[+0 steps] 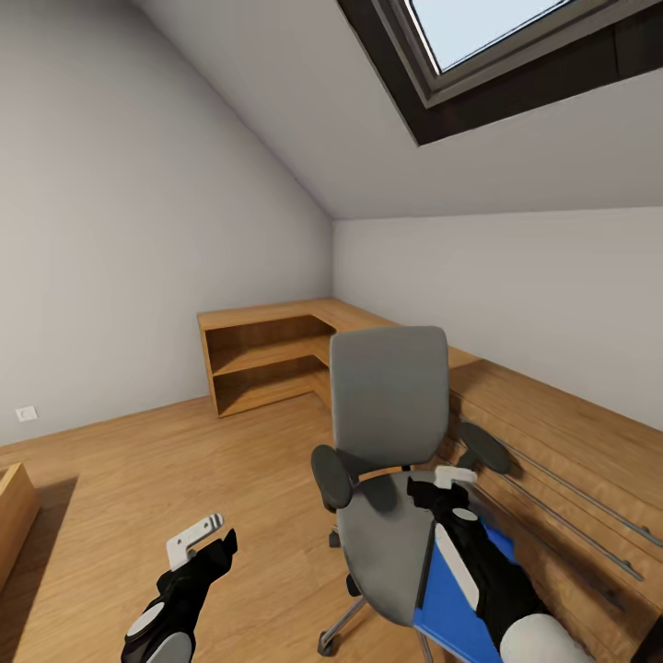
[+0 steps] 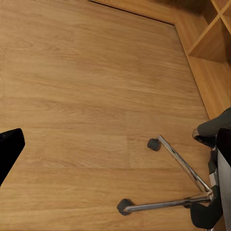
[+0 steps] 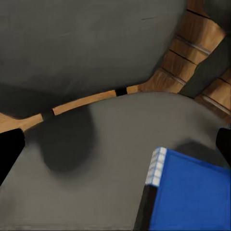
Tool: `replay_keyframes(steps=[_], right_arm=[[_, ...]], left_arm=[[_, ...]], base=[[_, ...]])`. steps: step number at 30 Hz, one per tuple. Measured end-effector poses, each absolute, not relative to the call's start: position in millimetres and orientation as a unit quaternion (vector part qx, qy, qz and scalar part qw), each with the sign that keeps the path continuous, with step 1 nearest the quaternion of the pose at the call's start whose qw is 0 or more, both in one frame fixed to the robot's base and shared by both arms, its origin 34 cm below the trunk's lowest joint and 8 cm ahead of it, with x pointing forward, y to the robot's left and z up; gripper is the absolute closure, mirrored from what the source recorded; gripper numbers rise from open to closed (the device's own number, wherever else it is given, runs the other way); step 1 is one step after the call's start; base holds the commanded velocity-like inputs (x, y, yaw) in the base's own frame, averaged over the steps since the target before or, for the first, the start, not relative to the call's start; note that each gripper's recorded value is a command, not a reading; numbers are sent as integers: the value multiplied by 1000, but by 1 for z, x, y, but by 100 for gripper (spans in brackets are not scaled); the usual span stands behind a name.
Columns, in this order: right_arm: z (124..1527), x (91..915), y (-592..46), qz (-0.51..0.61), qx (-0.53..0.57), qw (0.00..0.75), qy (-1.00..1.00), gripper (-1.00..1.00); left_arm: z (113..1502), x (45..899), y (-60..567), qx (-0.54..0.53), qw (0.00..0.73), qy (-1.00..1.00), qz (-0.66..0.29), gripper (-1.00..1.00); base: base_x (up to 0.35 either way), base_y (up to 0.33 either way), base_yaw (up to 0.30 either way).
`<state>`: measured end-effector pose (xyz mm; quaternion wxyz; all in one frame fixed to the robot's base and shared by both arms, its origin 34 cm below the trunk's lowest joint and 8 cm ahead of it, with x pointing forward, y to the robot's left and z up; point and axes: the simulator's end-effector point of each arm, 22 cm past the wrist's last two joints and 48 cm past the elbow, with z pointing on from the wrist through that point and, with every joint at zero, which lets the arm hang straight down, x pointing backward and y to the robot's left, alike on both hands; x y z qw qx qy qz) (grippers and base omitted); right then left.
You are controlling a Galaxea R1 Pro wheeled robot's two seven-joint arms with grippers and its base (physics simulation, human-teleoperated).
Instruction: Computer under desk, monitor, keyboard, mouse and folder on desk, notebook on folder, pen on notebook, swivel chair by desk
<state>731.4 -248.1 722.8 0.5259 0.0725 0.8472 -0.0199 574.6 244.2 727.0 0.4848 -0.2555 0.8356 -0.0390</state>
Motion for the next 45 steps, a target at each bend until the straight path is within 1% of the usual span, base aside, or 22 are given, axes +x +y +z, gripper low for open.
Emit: replay_keyframes(steps=[4, 9, 31, 37, 42, 45], right_arm=[[732, 703, -248, -21, 76, 527, 846, -100], [734, 691, -251, -26, 83, 529, 844, -100], [737, 689, -245, -21, 86, 536, 840, -100], [739, 691, -247, -21, 90, 544, 834, -100], [739, 691, -249, -22, 92, 544, 834, -100], [739, 691, -249, -22, 93, 545, 833, -100]], left_arm=[[727, 575, 244, -256, 485, 835, -39, -100], [727, 575, 244, -256, 485, 835, -39, -100], [727, 574, 245, -256, 485, 835, -38, -100], [727, 575, 245, -257, 484, 835, -38, -100], [727, 575, 245, -258, 485, 835, -38, -100], [726, 574, 243, -257, 483, 836, -40, -100]], base=[[0, 0, 0], [0, 0, 0], [0, 0, 0], [-228, 212, -171], [-243, 222, -24], [-270, 59, -10]])
